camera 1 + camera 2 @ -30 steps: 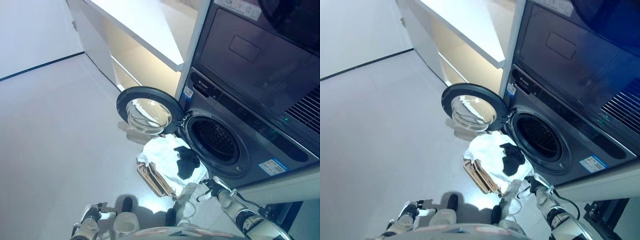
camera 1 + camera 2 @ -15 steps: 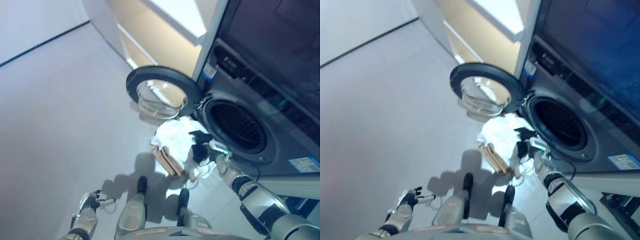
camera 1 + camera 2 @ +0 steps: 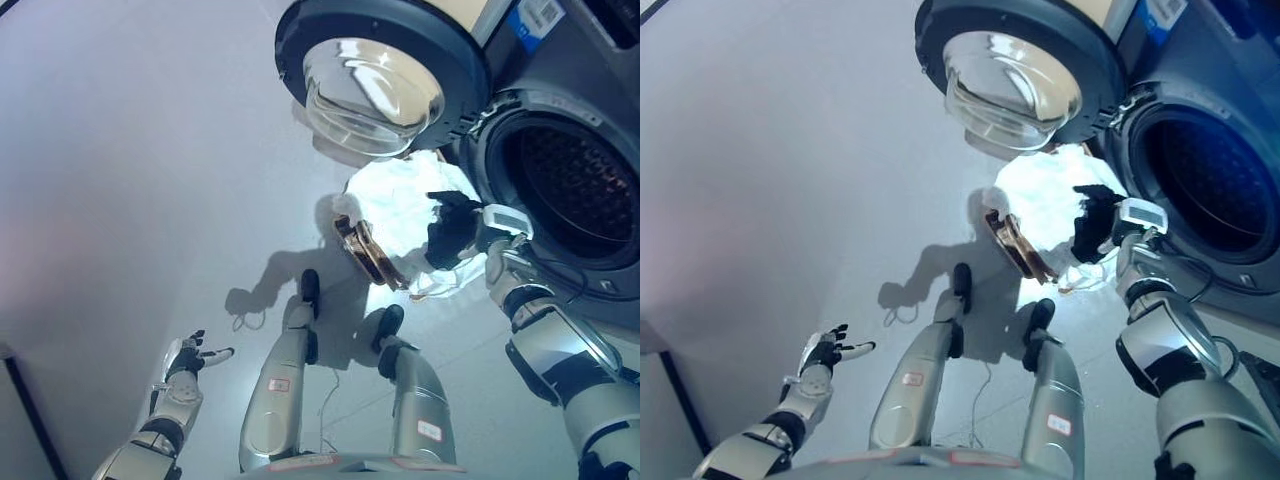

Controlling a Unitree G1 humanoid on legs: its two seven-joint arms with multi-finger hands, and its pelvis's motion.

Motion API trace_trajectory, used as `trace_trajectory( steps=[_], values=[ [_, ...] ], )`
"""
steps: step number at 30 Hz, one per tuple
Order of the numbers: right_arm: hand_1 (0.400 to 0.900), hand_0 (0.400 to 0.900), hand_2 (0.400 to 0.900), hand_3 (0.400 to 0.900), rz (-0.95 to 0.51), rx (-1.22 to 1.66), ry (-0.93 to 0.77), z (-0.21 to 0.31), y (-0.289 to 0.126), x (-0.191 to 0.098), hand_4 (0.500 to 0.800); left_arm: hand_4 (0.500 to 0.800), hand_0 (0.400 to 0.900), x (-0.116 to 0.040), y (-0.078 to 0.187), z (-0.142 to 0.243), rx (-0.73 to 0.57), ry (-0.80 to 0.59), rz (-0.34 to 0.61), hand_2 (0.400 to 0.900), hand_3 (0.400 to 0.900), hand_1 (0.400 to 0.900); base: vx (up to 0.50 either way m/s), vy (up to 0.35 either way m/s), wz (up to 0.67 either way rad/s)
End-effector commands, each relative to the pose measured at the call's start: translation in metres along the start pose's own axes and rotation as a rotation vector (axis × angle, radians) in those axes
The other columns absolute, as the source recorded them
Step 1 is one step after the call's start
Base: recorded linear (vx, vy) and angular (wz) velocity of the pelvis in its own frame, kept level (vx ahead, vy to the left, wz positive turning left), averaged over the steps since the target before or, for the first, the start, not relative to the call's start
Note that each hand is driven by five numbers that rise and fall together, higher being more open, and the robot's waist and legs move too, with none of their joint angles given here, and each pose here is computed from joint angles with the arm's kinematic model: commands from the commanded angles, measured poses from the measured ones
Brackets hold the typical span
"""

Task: Put the clothes in the basket into the washing machine.

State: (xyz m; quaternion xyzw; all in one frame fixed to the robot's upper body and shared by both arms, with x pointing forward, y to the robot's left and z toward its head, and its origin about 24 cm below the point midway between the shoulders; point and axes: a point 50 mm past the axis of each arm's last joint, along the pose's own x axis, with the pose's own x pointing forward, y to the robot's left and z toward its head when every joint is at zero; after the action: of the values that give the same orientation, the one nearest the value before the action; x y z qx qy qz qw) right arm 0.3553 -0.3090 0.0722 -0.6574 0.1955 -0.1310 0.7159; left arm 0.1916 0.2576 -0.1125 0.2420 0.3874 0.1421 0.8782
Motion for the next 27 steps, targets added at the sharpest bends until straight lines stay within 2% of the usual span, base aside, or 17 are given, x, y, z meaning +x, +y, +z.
trace_trajectory(
  steps=[1, 11, 21, 27],
  values=[
    [0.900, 0.900, 0.900, 0.900, -0.217, -0.086, 0.050, -0.017, -0.063, 0.013, 0.800, 0.800, 0.900, 0.001, 0.015, -0.008, -0.018, 0.027, 0.098, 0.900, 0.900, 0.900, -0.025, 0.009, 0.06],
    [0.900, 0.900, 0.900, 0.900, -0.395, -0.138, 0.076, -0.028, -0.137, 0.017, 0.800, 0.800, 0.900, -0.003, -0.002, 0.017, -0.148, -0.084, 0.065, 0.900, 0.900, 0.900, -0.005, 0.030, 0.04],
    [0.900, 0.900, 0.900, 0.900, -0.462, -0.167, 0.117, -0.036, -0.173, 0.015, 0.800, 0.800, 0.900, -0.014, -0.003, 0.023, -0.240, -0.179, 0.041, 0.900, 0.900, 0.900, -0.007, 0.039, -0.01],
    [0.900, 0.900, 0.900, 0.900, -0.449, -0.133, 0.131, -0.041, -0.175, 0.014, 0.800, 0.800, 0.900, -0.017, 0.003, 0.021, -0.276, -0.191, 0.055, 0.900, 0.900, 0.900, -0.005, 0.018, -0.04]
  ],
)
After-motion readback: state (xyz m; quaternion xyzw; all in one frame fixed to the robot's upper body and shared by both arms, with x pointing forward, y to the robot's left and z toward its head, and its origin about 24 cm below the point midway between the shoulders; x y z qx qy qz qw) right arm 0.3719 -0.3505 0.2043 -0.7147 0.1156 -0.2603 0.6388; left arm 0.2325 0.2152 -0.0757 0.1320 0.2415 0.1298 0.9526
